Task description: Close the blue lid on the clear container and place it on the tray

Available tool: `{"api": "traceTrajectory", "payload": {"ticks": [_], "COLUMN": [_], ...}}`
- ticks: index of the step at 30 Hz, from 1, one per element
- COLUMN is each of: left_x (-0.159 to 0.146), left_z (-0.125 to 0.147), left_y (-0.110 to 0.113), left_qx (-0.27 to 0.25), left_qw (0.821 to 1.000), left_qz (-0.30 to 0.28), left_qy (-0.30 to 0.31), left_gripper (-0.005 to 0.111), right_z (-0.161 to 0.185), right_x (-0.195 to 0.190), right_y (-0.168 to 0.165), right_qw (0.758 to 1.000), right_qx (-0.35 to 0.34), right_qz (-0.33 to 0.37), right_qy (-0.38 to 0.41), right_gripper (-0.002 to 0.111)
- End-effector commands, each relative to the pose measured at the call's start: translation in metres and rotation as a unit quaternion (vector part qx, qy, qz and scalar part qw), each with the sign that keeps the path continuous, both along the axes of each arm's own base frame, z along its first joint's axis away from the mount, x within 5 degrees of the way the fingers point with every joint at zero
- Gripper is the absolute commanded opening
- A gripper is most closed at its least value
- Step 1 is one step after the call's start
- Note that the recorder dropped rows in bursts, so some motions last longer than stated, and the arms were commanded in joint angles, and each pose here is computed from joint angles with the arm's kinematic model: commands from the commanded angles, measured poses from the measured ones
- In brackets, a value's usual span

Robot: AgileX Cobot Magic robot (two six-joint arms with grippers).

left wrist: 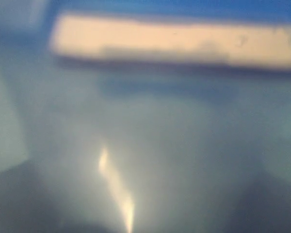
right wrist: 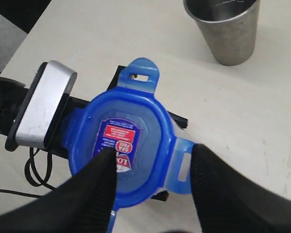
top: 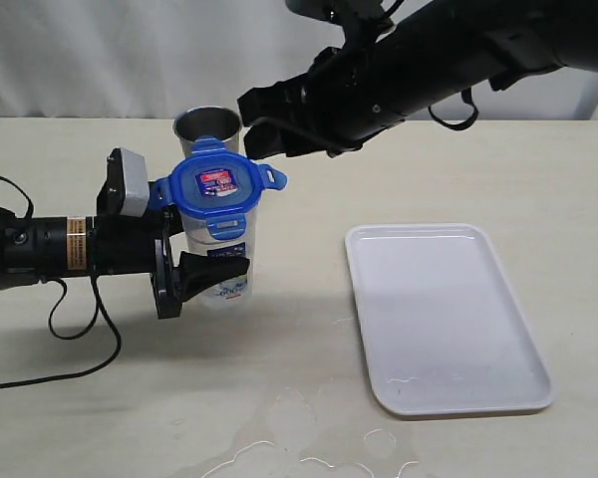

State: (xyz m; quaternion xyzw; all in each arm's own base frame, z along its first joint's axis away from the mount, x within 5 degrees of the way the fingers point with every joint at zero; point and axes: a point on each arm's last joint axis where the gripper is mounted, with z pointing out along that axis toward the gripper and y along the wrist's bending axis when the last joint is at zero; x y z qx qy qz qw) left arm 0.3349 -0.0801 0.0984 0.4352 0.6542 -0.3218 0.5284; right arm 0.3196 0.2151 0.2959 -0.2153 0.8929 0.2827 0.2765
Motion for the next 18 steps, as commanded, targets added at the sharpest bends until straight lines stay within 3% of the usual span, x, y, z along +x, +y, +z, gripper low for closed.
{"api": "traceTrajectory", "payload": {"ticks": [1, 18], "left_x": [0.0, 0.002], "left_z": [0.006, 0.007], "left_y": [-0.005, -0.004], "left_qx": [-0.017, -0.021], "left_qw": [1.0, 1.0], "left_qz": [-0.007, 0.004], "left_qy": [-0.012, -0.013], "left_gripper": [0.0, 0.0], "right_z": [-0.015, -0.037], "right_x": [0.008, 0.02], "right_y": [0.01, 0.024], "right_qw": [1.0, 0.997], "right_qx": [-0.012, -0.03], "right_qz": [0.003, 0.022], "right_qy": [-0.003, 0.075], "right_gripper": [0.046, 0.046]}}
